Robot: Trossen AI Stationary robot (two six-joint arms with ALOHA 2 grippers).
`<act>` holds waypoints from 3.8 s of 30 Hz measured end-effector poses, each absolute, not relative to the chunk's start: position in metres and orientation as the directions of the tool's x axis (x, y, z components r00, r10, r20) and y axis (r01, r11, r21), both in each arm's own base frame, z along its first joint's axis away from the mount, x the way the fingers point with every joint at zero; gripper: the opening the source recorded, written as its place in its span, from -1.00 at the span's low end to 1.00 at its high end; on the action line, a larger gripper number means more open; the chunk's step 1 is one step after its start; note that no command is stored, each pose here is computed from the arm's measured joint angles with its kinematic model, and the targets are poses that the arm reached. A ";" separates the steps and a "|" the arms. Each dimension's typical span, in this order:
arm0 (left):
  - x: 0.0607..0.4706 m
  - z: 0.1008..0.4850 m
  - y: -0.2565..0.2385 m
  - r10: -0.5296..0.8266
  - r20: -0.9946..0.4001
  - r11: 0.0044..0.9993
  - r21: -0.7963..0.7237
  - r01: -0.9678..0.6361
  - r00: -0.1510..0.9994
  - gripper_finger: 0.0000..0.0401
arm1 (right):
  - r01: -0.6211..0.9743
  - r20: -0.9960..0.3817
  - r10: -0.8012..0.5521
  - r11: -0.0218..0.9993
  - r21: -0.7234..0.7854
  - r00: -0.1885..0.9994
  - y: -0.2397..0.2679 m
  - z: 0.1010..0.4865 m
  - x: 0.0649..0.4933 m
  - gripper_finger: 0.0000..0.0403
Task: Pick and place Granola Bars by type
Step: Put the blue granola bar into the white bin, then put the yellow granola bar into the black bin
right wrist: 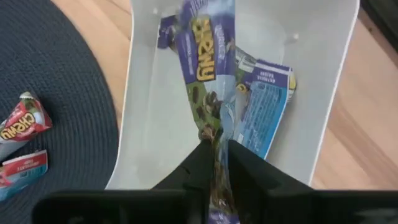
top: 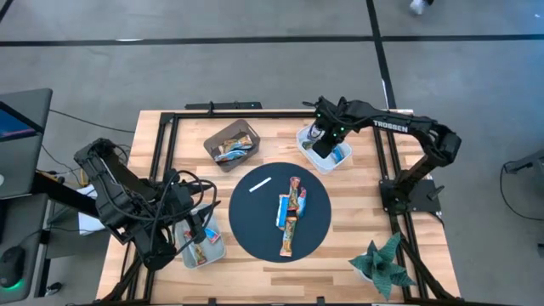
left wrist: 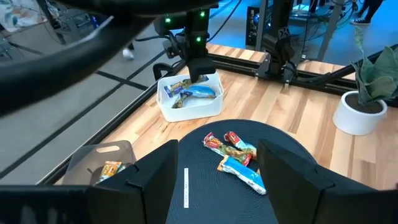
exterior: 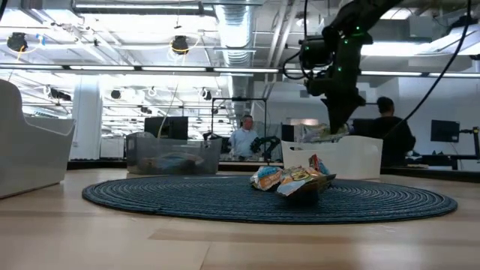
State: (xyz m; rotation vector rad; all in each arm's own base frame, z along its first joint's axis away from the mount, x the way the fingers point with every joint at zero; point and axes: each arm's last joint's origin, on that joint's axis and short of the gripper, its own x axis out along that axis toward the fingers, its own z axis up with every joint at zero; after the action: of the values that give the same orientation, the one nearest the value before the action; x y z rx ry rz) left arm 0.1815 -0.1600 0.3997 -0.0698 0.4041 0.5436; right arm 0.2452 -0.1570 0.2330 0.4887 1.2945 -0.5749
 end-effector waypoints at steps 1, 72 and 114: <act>0.182 0.400 -0.160 0.489 -0.392 0.855 0.036 -0.518 0.779 0.06 | 0.646 -0.979 -0.119 0.763 0.018 0.168 -0.158 0.232 0.244 -0.73; 0.432 0.190 -0.078 0.061 -0.894 0.649 -0.301 -0.698 0.443 0.18 | 0.284 -0.723 -0.287 0.950 -0.130 0.628 0.074 0.343 0.141 0.23; 0.442 0.149 -0.078 0.018 -0.931 0.655 -0.265 -0.708 0.365 -0.22 | 0.254 -0.735 -0.287 0.954 -0.160 0.614 0.075 0.342 0.136 0.23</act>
State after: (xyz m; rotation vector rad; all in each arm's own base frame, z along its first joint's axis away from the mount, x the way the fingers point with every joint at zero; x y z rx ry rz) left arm 0.4422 -0.0783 0.1491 -0.7390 1.1114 0.5253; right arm 0.1362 0.0753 0.3415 -0.0408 0.8542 -0.3121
